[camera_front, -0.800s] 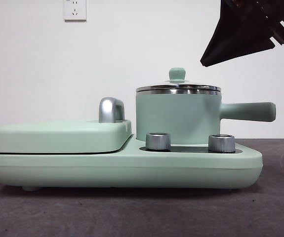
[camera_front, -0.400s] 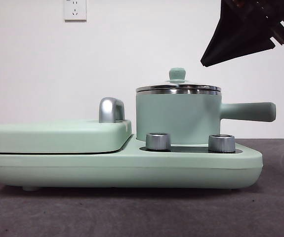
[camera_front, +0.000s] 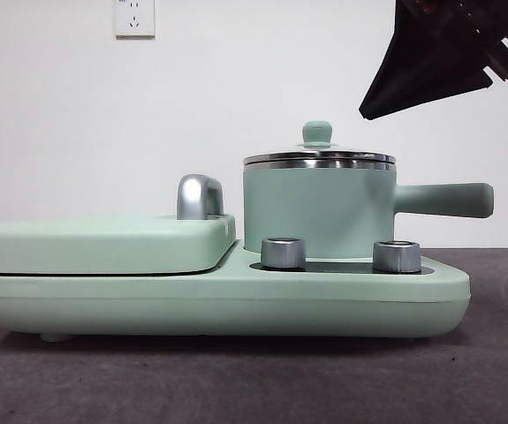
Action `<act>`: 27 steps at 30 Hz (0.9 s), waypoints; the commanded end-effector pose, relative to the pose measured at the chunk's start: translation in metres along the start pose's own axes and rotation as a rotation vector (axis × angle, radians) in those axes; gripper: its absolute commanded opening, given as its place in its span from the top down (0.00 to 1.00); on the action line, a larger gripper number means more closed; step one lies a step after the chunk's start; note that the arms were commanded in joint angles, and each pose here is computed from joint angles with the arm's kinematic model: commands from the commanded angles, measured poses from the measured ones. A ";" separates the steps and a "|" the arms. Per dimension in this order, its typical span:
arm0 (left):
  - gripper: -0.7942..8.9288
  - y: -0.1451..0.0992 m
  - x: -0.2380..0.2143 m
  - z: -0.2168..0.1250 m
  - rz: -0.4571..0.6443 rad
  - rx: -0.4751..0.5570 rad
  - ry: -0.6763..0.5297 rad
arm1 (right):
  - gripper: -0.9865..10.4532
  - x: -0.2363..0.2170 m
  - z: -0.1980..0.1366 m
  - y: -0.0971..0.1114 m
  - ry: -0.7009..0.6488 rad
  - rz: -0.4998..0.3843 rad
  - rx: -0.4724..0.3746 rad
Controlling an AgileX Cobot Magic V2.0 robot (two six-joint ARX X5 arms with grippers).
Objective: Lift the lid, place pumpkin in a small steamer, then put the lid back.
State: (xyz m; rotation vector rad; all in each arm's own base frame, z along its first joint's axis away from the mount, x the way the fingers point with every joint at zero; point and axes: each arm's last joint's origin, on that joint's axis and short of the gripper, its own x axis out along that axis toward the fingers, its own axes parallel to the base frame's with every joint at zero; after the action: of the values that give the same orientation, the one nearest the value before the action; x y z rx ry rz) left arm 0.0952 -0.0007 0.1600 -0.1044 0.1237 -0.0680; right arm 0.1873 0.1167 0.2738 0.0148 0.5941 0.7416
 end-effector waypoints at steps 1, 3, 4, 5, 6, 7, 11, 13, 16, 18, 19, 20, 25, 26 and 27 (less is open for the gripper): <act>0.91 0.001 0.002 -0.005 0.004 -0.001 0.005 | 0.90 0.000 0.005 0.002 -0.019 0.007 -0.006; 0.91 0.001 0.002 -0.005 0.004 -0.001 0.005 | 0.90 0.000 0.006 0.002 -0.020 0.005 -0.006; 0.91 0.001 0.002 -0.005 0.004 -0.001 0.005 | 0.90 0.000 0.006 0.002 -0.022 0.005 -0.006; 0.91 0.001 0.002 -0.005 0.004 -0.001 0.005 | 0.90 0.000 0.006 0.002 -0.023 0.005 -0.007; 0.91 0.001 0.002 -0.005 0.004 -0.001 0.005 | 0.90 0.000 0.006 0.002 -0.024 0.005 -0.007; 0.91 0.001 0.002 -0.005 0.004 -0.001 0.005 | 0.90 0.000 0.006 0.002 -0.024 0.005 -0.007; 0.91 0.001 0.002 -0.005 0.004 -0.001 0.005 | 0.90 0.000 0.006 0.002 -0.024 0.005 -0.007; 0.91 0.001 0.002 -0.005 0.004 -0.001 0.005 | 0.90 -0.001 0.006 0.002 -0.027 0.002 -0.043; 0.91 0.001 0.002 -0.005 0.004 -0.001 0.005 | 0.90 -0.011 0.008 0.000 -0.063 -0.048 -0.229; 0.91 0.001 0.002 -0.005 0.004 -0.001 0.005 | 0.90 -0.019 0.007 -0.003 -0.107 -0.074 -0.269; 0.91 0.001 0.002 -0.005 0.004 -0.001 0.005 | 0.90 -0.024 0.006 -0.006 -0.137 -0.096 -0.269; 0.91 0.001 0.002 -0.005 0.004 -0.001 0.005 | 0.90 -0.029 0.003 -0.010 -0.167 -0.124 -0.263; 0.91 0.001 0.002 -0.005 0.004 -0.001 0.005 | 0.90 -0.052 -0.027 -0.029 -0.320 -0.266 -0.218; 0.91 0.001 0.002 -0.005 0.004 -0.001 0.005 | 0.90 -0.056 -0.036 -0.033 -0.350 -0.296 -0.207; 0.91 0.001 0.002 -0.005 0.004 -0.001 0.005 | 0.90 -0.059 -0.043 -0.035 -0.375 -0.320 -0.199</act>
State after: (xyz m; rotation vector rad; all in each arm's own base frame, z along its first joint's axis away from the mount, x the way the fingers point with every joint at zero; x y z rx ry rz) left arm 0.0952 -0.0007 0.1601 -0.1040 0.1225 -0.0681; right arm 0.1558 0.0473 0.2614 -0.1343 0.1851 0.4822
